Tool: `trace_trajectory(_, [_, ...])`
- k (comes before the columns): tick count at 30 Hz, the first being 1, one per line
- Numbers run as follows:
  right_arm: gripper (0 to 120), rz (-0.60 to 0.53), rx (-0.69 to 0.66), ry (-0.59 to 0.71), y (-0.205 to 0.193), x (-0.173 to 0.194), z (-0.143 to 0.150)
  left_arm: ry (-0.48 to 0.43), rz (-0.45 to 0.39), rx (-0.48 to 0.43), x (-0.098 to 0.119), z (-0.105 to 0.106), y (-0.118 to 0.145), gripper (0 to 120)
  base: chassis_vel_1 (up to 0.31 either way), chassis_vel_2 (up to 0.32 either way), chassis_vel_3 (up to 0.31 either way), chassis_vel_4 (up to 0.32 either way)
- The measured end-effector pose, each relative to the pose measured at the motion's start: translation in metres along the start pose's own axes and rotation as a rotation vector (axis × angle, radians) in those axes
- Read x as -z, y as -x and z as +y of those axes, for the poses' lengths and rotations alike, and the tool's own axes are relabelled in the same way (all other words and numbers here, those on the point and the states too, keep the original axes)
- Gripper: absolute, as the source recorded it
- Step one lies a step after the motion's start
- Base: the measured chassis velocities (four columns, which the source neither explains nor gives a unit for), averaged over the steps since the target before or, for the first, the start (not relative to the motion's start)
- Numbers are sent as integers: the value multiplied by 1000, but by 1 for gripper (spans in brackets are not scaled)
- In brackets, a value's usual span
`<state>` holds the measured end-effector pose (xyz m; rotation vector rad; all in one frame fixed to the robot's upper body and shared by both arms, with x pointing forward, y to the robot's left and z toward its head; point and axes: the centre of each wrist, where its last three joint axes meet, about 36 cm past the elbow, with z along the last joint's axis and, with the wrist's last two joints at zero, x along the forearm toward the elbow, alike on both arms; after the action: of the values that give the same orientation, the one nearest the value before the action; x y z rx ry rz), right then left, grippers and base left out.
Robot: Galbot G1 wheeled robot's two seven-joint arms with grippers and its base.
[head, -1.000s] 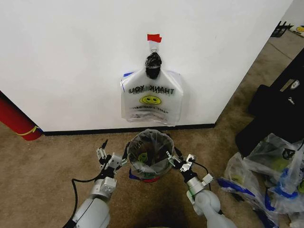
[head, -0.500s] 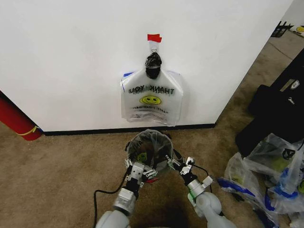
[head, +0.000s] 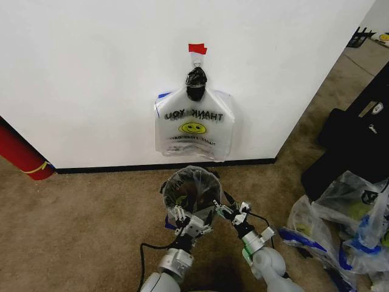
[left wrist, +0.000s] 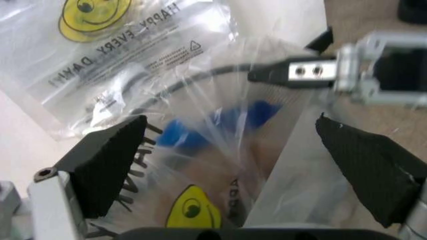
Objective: Pick up the garbage bag from the wall and place it over the trash bin.
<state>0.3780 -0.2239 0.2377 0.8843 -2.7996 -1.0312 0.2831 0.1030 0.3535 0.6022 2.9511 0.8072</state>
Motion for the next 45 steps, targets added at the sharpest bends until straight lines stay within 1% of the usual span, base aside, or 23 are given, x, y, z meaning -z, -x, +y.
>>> trace_trajectory(3, [100,-2,6,-4,-2,3,-1,41,9,3,-6,0,1,100,0,0,0,0])
trace_trajectory(8, [100,-9,12,-7,-5,8,-2,52,16,0,-10,-2,1,100,0,0,0,0])
trace_trajectory(19, [100,-76,50,37,-6,18,4,52,21,1,-11,-4,2,100,0,0,0,0])
trace_trajectory(21, [100,-93,78,49,-6,20,7,52,20,2,-11,-3,3,100,0,0,0,0])
trace_trajectory(26, [100,-128,91,27,-2,26,9,32,-6,17,-4,3,2,100,0,0,0,0])
trace_trajectory(27, [100,-142,75,3,0,29,13,22,-26,27,3,7,0,100,0,0,0,0])
trace_trajectory(29, [100,-175,-5,-104,6,42,29,-24,-66,51,20,18,-9,100,0,0,0,0])
trace_trajectory(30, [100,-176,-9,-110,6,42,30,-27,-67,52,20,18,-9,100,0,0,0,0])
trace_trajectory(32, [100,-217,-73,-237,9,58,49,-99,-103,79,37,35,-20,100,0,0,0,0])
trace_trajectory(34, [100,-227,-85,-260,9,61,52,-109,-108,84,39,37,-21,100,0,0,0,0])
trace_trajectory(35, [100,-246,-114,-313,10,68,59,-137,-122,98,44,43,-23,100,0,0,0,0])
trace_trajectory(37, [100,-284,-172,-425,9,79,70,-205,-149,128,53,56,-25,100,0,0,0,0])
trace_trajectory(39, [100,-349,-227,-615,5,92,78,-311,-177,177,65,72,-26,100,0,0,0,0])
trace_trajectory(41, [100,-356,-232,-635,5,93,78,-323,-180,183,66,74,-25,100,0,0,0,0])
trace_trajectory(43, [100,-404,-257,-814,-3,101,84,-451,-209,246,73,94,-24,100,0,0,0,0])
trace_trajectory(44, [100,-420,-258,-868,-8,103,89,-484,-222,277,73,101,-23,100,0,0,0,0])
trace_trajectory(45, [100,-439,-261,-892,-14,104,99,-503,-243,323,70,111,-21,100,0,0,0,0])
